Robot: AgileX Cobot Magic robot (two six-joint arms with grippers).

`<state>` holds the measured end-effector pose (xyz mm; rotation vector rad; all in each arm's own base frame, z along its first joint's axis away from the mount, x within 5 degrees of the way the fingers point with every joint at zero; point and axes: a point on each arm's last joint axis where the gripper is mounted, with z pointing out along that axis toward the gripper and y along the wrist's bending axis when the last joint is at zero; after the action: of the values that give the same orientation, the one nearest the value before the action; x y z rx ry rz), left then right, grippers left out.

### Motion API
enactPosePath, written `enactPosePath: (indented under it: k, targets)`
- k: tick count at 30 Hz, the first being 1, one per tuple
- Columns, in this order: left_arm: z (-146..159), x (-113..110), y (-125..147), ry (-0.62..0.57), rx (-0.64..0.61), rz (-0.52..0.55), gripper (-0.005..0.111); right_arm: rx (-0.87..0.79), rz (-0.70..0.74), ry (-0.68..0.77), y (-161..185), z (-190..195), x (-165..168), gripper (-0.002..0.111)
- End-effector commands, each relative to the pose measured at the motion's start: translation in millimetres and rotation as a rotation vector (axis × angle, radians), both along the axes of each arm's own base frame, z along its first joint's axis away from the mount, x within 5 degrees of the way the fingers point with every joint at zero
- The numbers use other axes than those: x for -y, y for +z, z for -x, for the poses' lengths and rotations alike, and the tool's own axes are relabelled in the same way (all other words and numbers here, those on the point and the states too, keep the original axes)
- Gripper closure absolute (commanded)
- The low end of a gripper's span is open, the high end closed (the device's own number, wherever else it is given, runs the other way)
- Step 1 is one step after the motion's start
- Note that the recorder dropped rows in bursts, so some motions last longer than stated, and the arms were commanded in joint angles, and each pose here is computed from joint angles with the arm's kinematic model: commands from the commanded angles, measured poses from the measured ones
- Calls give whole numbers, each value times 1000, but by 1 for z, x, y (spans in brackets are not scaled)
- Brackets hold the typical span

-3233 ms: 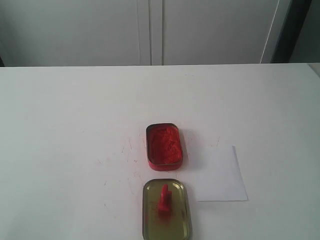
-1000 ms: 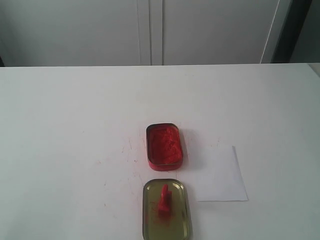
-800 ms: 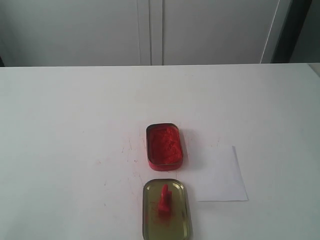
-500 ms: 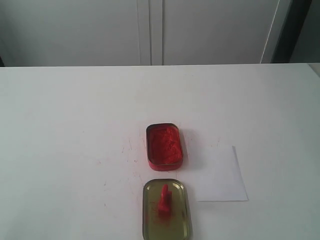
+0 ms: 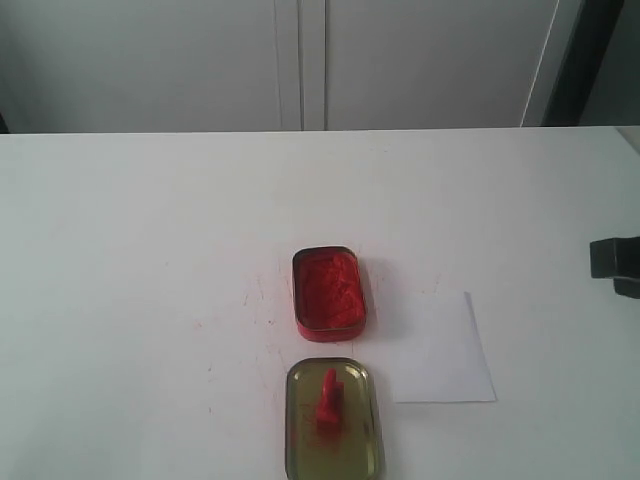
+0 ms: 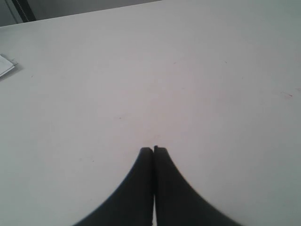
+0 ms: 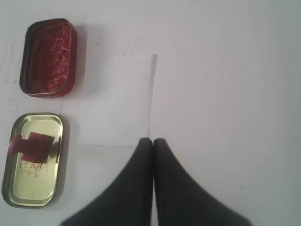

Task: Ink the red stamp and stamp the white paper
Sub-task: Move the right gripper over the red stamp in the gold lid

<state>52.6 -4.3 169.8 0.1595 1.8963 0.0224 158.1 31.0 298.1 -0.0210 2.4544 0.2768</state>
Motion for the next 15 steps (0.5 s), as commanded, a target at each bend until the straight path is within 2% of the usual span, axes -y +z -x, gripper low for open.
enactPosePath:
  k: [1, 15]
  targets:
    - [0, 0, -1, 3, 0, -1, 107, -21, -24, 18, 1, -7, -4, 108]
    - [0, 0, -1, 3, 0, -1, 107, -70, -43, 169, -4, -16, -39, 108]
